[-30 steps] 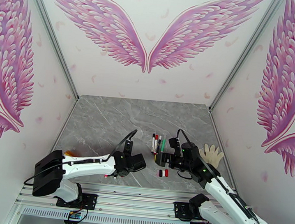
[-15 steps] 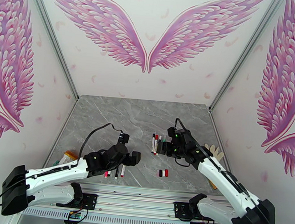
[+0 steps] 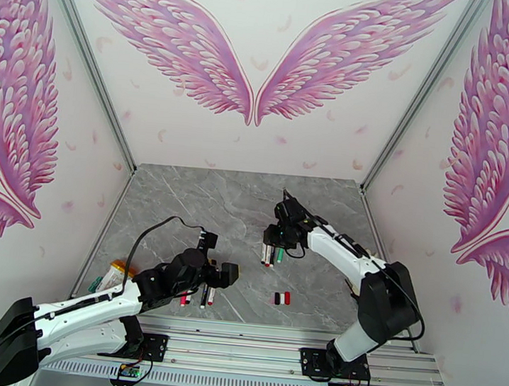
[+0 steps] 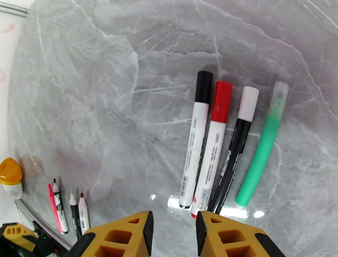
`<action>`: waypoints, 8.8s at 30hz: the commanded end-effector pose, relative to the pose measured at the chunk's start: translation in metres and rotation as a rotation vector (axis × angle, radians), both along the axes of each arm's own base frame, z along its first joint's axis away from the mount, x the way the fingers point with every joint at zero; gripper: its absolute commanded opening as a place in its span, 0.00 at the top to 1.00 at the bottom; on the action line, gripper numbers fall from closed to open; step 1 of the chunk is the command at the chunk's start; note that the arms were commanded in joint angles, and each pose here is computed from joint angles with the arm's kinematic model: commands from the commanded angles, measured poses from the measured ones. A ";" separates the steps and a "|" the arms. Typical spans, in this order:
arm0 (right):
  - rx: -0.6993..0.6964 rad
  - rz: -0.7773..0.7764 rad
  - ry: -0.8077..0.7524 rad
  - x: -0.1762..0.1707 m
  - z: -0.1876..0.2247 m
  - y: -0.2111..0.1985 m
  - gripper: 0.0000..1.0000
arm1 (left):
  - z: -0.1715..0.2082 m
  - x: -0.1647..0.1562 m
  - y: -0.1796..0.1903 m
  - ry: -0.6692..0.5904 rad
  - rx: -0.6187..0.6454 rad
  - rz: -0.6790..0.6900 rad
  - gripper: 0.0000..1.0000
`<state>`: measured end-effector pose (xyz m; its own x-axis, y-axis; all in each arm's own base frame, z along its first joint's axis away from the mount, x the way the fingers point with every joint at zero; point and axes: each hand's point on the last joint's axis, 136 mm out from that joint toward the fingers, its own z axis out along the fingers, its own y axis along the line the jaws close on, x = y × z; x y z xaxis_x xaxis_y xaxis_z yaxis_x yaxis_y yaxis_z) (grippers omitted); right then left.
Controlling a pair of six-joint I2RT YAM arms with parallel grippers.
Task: Open the pen caps
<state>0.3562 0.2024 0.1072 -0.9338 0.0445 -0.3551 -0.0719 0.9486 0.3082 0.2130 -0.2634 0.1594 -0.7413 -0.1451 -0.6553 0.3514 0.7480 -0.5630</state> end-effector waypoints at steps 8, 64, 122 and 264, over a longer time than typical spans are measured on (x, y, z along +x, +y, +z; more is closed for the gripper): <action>-0.126 -0.009 0.013 0.038 -0.021 0.008 0.64 | -0.005 -0.001 -0.014 0.013 -0.039 -0.053 0.01; -0.008 0.093 -0.167 -0.013 0.020 0.047 0.82 | -0.006 0.002 0.004 -0.020 -0.042 0.026 0.01; 0.765 0.017 -0.413 -0.113 0.131 0.067 0.79 | 0.047 -0.004 -0.074 -0.019 -0.390 -0.294 0.97; 0.002 -0.159 0.082 -0.157 -0.005 -0.102 0.93 | 0.024 -0.033 -0.041 -0.087 -0.225 -0.296 1.00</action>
